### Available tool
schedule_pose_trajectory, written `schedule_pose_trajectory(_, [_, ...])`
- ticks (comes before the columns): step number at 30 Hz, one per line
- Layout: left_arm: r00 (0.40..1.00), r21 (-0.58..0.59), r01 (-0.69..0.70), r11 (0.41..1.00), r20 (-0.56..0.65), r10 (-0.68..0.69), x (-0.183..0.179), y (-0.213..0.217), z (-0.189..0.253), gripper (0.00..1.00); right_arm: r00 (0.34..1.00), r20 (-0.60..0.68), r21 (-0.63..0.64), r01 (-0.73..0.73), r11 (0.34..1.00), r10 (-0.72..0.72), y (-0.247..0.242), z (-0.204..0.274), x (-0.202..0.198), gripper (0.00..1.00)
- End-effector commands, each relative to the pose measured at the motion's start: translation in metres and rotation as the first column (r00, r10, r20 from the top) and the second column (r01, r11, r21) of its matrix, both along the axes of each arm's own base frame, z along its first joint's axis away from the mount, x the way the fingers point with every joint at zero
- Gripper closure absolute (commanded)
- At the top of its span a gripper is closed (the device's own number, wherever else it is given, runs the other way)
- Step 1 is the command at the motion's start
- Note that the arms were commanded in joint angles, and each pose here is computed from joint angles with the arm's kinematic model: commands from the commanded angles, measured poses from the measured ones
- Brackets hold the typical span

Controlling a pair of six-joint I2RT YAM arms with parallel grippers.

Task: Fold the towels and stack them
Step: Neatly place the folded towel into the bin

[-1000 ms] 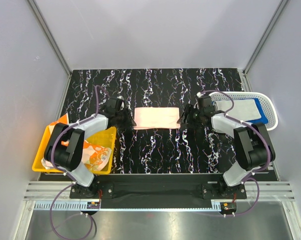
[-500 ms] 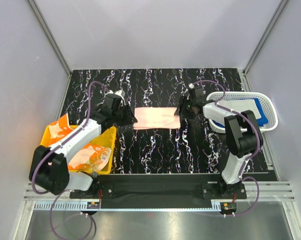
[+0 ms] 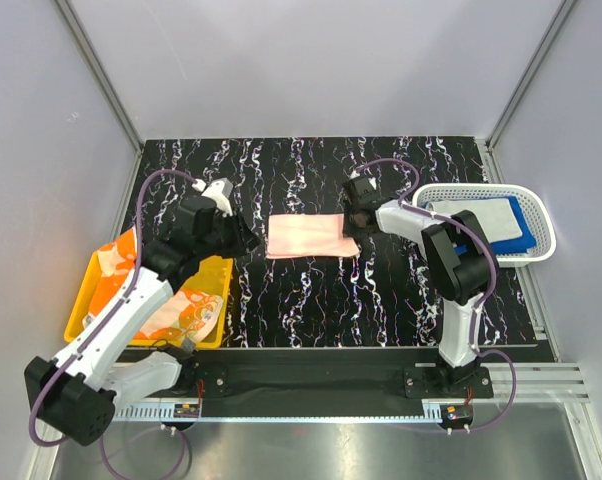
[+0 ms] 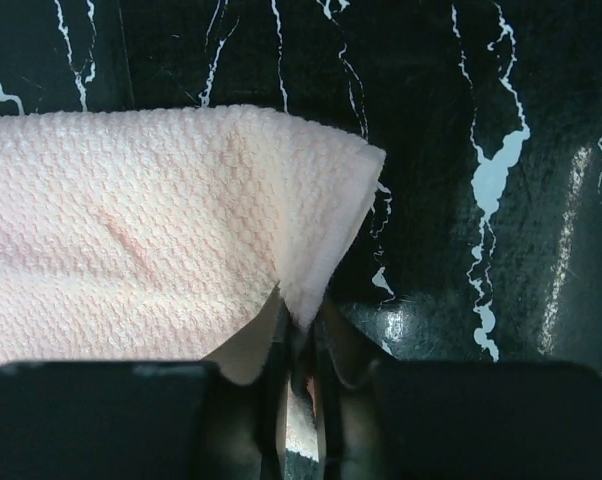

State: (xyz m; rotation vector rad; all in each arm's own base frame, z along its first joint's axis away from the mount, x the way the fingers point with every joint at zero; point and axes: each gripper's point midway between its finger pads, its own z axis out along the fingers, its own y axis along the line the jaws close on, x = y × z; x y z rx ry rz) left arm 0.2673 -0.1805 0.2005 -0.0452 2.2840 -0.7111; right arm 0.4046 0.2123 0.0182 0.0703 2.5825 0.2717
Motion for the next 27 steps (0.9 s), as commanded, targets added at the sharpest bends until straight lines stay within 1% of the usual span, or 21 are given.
schedule_pose_trajectory(1, [0.998, 0.048, 0.023, 0.999, 0.049, -0.025, -0.013, 0.011, 0.004, 0.73, 0.999, -0.021, -0.123, 0.025, 0.992, -0.028, -0.011, -0.007, -0.007, 0.86])
schedule_pose_trajectory(2, [0.998, 0.050, 0.025, 0.998, 0.052, -0.028, -0.015, 0.013, 0.005, 0.73, 1.000, -0.022, -0.143, 0.016, 0.990, -0.019, -0.013, -0.005, -0.009, 0.93])
schedule_pose_trajectory(4, [0.997, 0.062, 0.048, 0.997, 0.051, -0.051, -0.022, 0.015, 0.002, 0.73, 1.000, -0.011, -0.181, 0.008, 0.983, -0.010, -0.017, 0.005, -0.012, 1.00])
schedule_pose_trajectory(8, [0.993, 0.078, 0.089, 0.993, 0.069, -0.095, -0.037, 0.019, -0.001, 0.77, 0.998, 0.024, -0.278, -0.054, 0.959, 0.063, -0.035, 0.039, -0.023, 1.00])
schedule_pose_trajectory(10, [0.992, 0.090, 0.112, 0.990, 0.055, -0.117, -0.045, 0.021, -0.004, 0.78, 0.996, 0.050, -0.339, -0.056, 0.939, 0.077, -0.054, 0.064, -0.034, 1.00])
schedule_pose_trajectory(11, [0.990, 0.090, 0.120, 0.989, 0.058, -0.126, -0.049, 0.022, -0.005, 0.78, 0.995, 0.032, -0.383, -0.075, 0.921, 0.094, -0.065, 0.068, -0.043, 1.00])
schedule_pose_trajectory(12, [0.989, 0.089, 0.125, 0.988, 0.067, -0.131, -0.053, 0.024, -0.003, 0.79, 0.993, 0.076, -0.410, -0.053, 0.911, 0.092, -0.075, 0.088, -0.045, 1.00])
schedule_pose_trajectory(14, [0.986, 0.086, 0.145, 0.986, 0.065, -0.151, -0.060, 0.024, -0.005, 0.79, 0.991, 0.079, -0.466, -0.055, 0.883, 0.103, -0.092, 0.100, -0.055, 1.00])
schedule_pose_trajectory(15, [0.985, 0.083, 0.152, 0.985, 0.067, -0.158, -0.064, 0.025, -0.006, 0.79, 0.989, 0.111, -0.481, -0.034, 0.876, 0.100, -0.099, 0.115, -0.057, 1.00])
schedule_pose_trajectory(17, [0.983, 0.076, 0.161, 0.984, 0.076, -0.167, -0.067, 0.024, -0.003, 0.80, 0.990, 0.104, -0.527, -0.023, 0.849, 0.092, -0.115, 0.124, -0.065, 1.00])
schedule_pose_trajectory(18, [0.980, 0.067, 0.165, 0.984, 0.103, -0.172, -0.069, 0.023, 0.004, 0.80, 0.989, 0.123, -0.553, 0.001, 0.833, 0.080, -0.124, 0.132, -0.066, 1.00])
schedule_pose_trajectory(20, [0.978, 0.064, 0.169, 0.984, 0.117, -0.175, -0.070, 0.024, 0.007, 0.81, 0.989, 0.135, -0.592, 0.030, 0.805, 0.062, -0.139, 0.142, -0.068, 1.00])
schedule_pose_trajectory(24, [0.973, 0.057, 0.190, 0.980, 0.126, -0.196, -0.074, 0.021, 0.006, 0.82, 0.980, 0.201, -0.576, 0.115, 0.809, 0.004, -0.171, 0.166, -0.062, 1.00])
schedule_pose_trajectory(27, [0.970, 0.054, 0.200, 0.978, 0.129, -0.206, -0.074, 0.020, 0.006, 0.82, 0.972, 0.236, -0.585, 0.146, 0.798, -0.005, -0.189, 0.181, -0.062, 1.00])
